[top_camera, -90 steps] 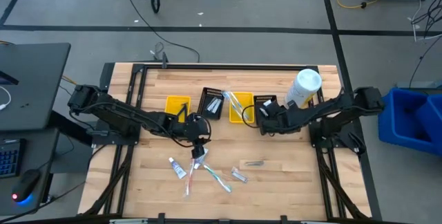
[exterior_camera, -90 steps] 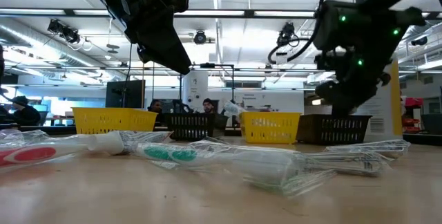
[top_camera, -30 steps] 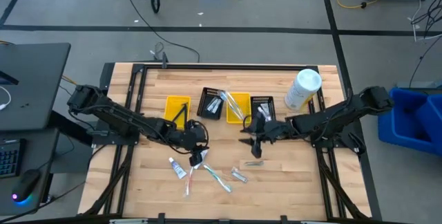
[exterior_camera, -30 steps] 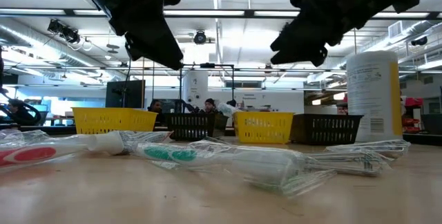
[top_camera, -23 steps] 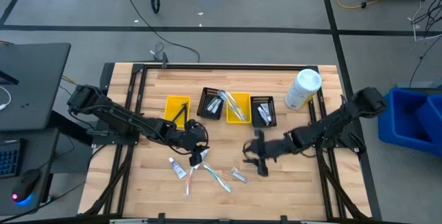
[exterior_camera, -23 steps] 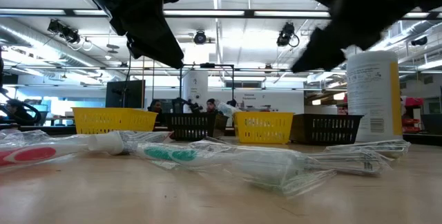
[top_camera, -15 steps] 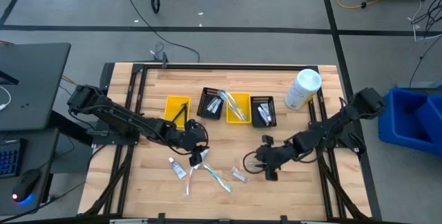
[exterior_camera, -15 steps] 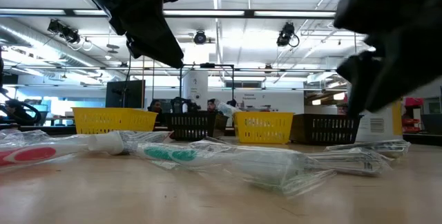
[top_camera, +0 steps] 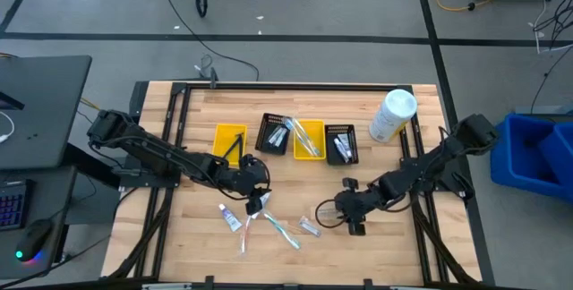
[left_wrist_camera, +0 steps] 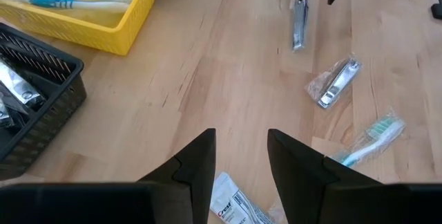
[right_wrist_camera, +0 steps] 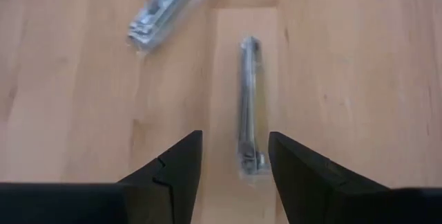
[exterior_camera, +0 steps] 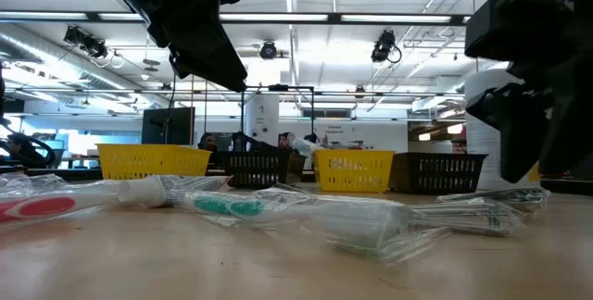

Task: Pick & Place Travel size toiletries
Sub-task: Put the silver nail cutter into the left black bin

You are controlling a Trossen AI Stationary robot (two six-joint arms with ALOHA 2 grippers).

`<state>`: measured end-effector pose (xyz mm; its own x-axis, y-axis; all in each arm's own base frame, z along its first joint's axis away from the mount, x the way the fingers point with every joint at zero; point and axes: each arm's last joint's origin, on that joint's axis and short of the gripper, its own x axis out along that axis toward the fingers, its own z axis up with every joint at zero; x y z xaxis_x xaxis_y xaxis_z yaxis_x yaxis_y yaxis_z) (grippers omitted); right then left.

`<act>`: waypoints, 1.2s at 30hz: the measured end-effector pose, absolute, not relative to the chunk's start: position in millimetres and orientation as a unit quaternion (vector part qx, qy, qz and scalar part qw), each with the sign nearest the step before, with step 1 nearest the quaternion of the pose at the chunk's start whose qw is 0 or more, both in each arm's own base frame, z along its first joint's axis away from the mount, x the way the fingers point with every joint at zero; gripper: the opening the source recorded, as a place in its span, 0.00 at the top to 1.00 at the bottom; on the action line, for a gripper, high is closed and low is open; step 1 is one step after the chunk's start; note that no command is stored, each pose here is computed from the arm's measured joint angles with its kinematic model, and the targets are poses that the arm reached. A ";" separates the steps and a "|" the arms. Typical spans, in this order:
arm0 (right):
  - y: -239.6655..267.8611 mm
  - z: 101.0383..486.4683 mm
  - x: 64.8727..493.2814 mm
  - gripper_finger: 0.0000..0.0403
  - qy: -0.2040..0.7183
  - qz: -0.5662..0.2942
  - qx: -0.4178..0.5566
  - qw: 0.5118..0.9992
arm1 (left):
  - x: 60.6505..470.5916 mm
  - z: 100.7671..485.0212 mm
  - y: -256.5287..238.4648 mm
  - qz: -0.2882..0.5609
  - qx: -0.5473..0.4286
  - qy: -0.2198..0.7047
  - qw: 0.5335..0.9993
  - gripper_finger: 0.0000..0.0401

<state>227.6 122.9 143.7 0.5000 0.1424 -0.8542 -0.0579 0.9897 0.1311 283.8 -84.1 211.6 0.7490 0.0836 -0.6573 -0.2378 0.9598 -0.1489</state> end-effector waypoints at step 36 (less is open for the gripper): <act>88.9 166.9 293.3 0.79 0.365 0.038 0.010 0.930 | 294.3 222.1 -76.2 0.077 -0.013 0.284 0.956 0.65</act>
<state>293.3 88.9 166.9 0.7314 0.0774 -0.6775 -0.0627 0.9970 0.0462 294.3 -76.2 222.1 0.8271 0.1403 -0.5443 -0.1554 0.9877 0.0184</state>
